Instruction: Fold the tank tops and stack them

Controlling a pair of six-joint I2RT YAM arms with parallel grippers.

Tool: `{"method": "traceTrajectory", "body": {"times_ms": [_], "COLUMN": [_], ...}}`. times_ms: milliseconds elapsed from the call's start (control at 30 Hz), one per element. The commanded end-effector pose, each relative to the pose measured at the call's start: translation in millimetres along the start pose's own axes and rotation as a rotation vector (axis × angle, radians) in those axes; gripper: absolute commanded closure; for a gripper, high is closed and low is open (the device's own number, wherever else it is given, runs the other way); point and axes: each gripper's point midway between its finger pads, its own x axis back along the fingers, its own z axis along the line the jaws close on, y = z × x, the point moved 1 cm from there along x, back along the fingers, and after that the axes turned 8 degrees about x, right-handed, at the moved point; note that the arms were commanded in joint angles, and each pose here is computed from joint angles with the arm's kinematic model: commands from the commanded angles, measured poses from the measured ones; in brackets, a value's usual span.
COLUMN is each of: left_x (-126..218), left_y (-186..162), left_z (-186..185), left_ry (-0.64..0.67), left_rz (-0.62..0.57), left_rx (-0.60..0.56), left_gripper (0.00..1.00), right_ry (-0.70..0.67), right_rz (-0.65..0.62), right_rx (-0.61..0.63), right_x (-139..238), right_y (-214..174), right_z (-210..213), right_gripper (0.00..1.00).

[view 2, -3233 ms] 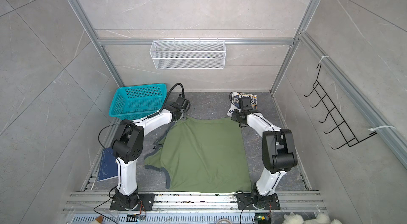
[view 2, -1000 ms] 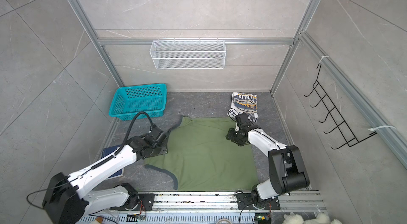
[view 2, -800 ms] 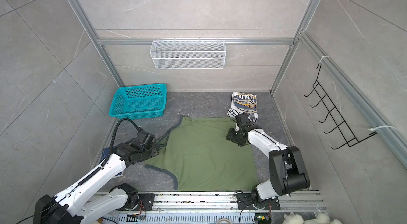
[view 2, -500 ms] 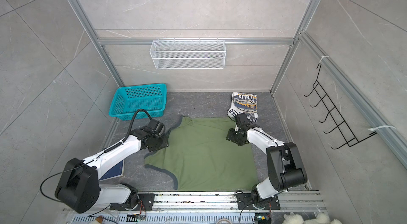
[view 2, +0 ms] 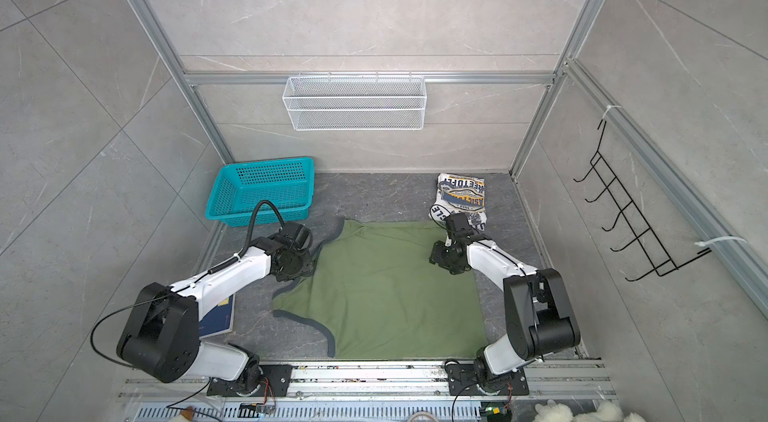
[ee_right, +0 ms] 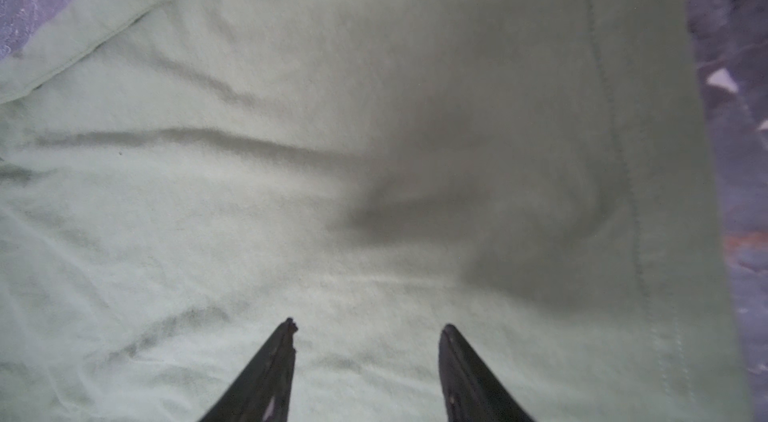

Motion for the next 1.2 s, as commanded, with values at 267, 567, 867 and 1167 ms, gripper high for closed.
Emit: {"method": "traceTrajectory", "body": {"times_ms": [267, 567, 867, 1167], "left_x": [-15, -13, 39, 42], "left_y": [15, 31, 135, 171], "left_z": [2, 1, 42, 57], "left_ry": [0.034, 0.037, 0.188, 0.265], "left_rz": [0.017, -0.024, -0.307, -0.364], "left_rx": [0.005, 0.007, 0.120, 0.162], "left_gripper": [0.70, 1.00, 1.00, 1.00], "right_ry": [-0.045, -0.084, -0.145, -0.089], "right_rz": [0.025, 0.026, 0.058, 0.037], "right_rx": [-0.032, -0.050, -0.078, -0.063], "right_x": [-1, 1, -2, 2], "right_y": [-11, -10, -15, -11], "right_z": [-21, -32, -49, -40], "right_gripper": [0.42, 0.42, 0.42, 0.42]}}
